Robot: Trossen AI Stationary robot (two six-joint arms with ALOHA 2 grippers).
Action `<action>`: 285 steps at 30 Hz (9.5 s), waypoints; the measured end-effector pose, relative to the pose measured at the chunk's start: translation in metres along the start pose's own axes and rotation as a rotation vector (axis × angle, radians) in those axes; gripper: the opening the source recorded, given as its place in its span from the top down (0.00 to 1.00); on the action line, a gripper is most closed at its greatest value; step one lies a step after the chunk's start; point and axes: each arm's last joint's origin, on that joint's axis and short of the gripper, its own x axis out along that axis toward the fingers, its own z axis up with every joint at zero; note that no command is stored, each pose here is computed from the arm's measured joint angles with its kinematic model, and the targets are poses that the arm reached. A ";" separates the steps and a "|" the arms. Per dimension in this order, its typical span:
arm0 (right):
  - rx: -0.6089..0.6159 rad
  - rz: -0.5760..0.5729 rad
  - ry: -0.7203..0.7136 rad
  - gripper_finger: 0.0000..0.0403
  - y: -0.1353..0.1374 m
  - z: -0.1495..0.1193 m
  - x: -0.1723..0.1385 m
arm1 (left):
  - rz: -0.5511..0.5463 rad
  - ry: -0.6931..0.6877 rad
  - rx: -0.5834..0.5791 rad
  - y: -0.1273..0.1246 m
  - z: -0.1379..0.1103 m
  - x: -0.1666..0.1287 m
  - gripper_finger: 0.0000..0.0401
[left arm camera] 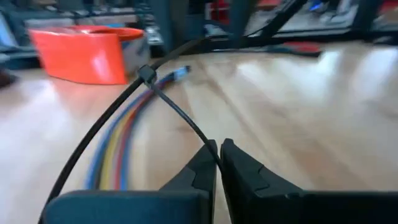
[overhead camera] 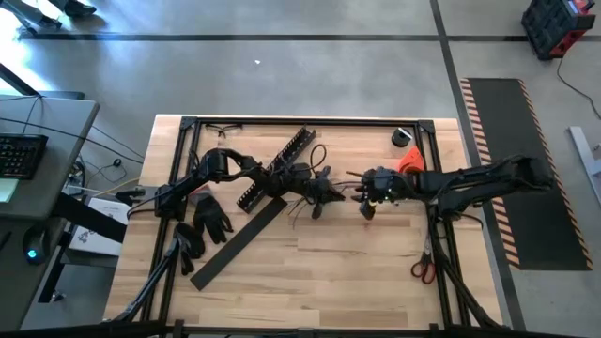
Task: Ziptie cables
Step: Wrap the cables together using the black zip tie
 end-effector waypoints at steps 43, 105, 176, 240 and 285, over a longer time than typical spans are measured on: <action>0.520 0.269 -0.134 0.93 -0.039 -0.020 0.021 | 0.134 0.056 0.176 -0.012 0.000 0.006 1.00; 0.067 -0.155 -0.031 1.00 0.002 -0.023 0.025 | 0.044 0.108 -0.059 -0.006 0.056 -0.001 0.74; -0.274 -0.155 0.024 0.58 0.008 -0.030 0.019 | -0.076 0.236 0.199 0.033 0.071 -0.002 1.00; -0.362 -0.192 -0.105 0.60 0.014 -0.024 0.018 | -0.143 0.223 0.181 0.035 0.070 -0.004 1.00; -0.263 -0.191 0.227 0.98 0.034 -0.052 -0.021 | -0.127 0.270 0.191 0.041 0.066 -0.009 1.00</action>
